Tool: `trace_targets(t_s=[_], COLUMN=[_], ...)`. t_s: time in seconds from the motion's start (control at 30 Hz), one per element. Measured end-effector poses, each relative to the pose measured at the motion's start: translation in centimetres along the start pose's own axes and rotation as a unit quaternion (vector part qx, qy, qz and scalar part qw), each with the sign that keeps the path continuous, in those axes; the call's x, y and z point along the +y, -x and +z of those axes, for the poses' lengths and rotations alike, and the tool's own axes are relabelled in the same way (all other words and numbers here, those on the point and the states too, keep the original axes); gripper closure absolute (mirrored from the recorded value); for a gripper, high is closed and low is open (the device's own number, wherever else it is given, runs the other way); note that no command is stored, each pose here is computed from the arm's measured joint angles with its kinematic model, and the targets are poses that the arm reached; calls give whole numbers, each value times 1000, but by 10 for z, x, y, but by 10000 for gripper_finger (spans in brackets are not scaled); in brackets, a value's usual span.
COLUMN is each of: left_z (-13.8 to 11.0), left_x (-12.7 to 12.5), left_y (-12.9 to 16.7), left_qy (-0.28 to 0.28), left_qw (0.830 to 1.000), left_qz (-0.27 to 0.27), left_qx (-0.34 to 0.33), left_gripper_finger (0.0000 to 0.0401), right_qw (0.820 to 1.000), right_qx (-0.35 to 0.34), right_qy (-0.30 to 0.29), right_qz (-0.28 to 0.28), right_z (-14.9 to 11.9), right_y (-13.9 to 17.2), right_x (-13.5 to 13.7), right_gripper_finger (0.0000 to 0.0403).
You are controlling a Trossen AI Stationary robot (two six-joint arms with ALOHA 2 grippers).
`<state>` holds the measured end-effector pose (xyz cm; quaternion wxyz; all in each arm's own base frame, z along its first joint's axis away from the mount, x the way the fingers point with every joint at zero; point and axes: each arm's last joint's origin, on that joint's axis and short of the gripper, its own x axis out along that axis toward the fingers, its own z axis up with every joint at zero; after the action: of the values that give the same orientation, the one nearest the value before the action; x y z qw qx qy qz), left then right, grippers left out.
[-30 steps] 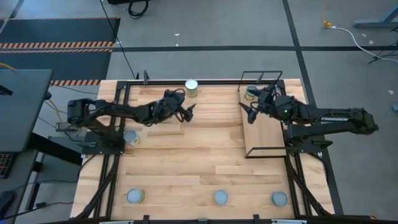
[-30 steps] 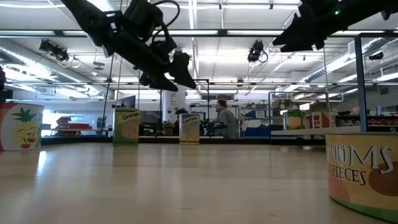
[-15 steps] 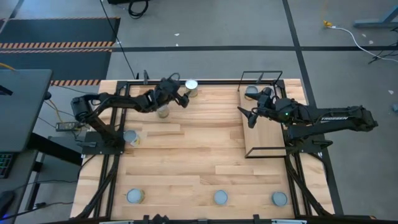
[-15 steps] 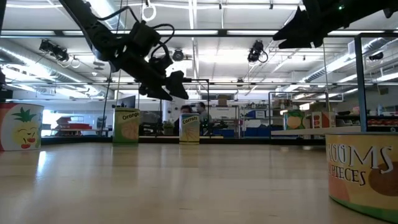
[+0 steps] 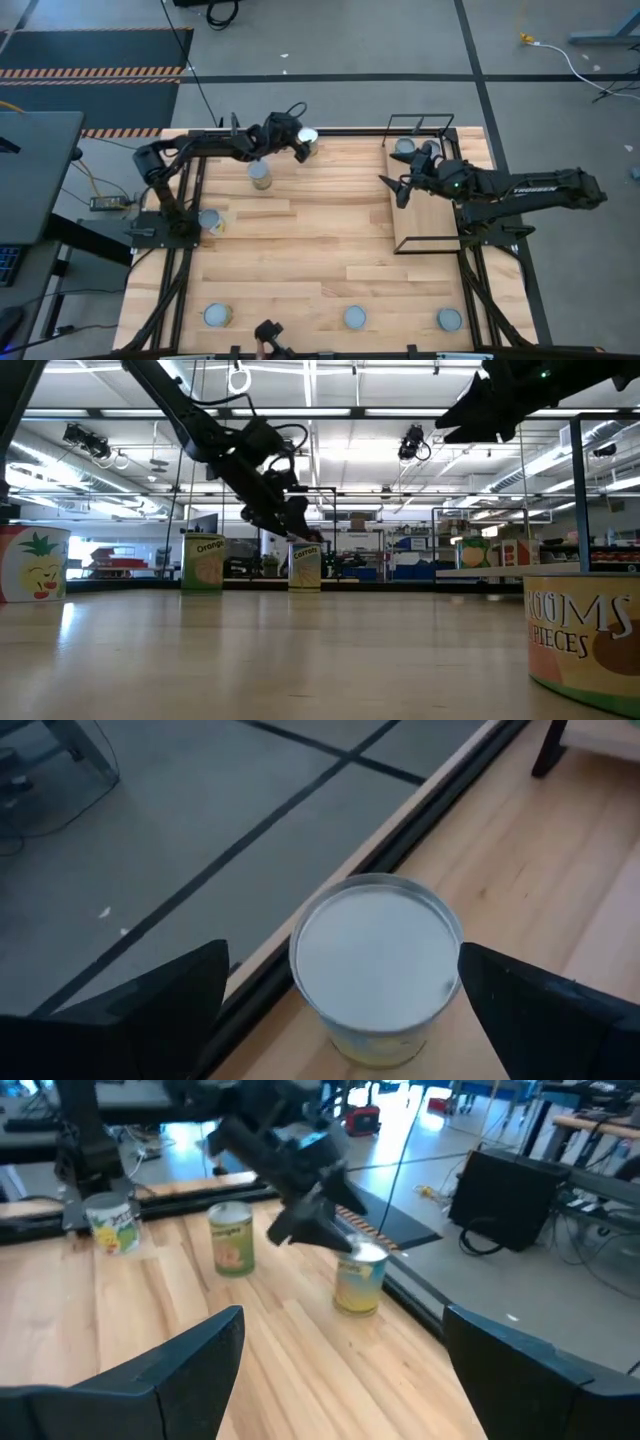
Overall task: Pick and place cans onto a shelf
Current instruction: Put the canned carrots on the shelf
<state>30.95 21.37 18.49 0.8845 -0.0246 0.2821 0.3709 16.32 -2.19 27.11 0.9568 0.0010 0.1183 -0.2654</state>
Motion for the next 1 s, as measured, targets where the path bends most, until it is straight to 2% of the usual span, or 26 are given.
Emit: trace_targets(t_s=[0.17, 0.43, 0.73, 1.0], left_z=[0, 1, 2, -6], left_x=[-2, -7, -16, -16], left_y=[-12, -12, -10, -18], left_qy=[14, 23, 34, 28], left_qw=[1000, 1000, 998, 999], left_qz=[-5, -9, -51, -22], left_qx=[-2, -11, -18, -5], left_gripper_finger=[1, 1, 1, 1], right_qw=[1000, 1000, 1000, 1000], right_qx=[8, 15, 17, 17], right_qy=[5, 12, 13, 11], right_qz=[7, 8, 7, 7], right_z=[-2, -4, -4, -4], right_y=[-3, -6, -7, -7], right_x=[3, 4, 5, 5], right_gripper_finger=[55, 55, 55, 55])
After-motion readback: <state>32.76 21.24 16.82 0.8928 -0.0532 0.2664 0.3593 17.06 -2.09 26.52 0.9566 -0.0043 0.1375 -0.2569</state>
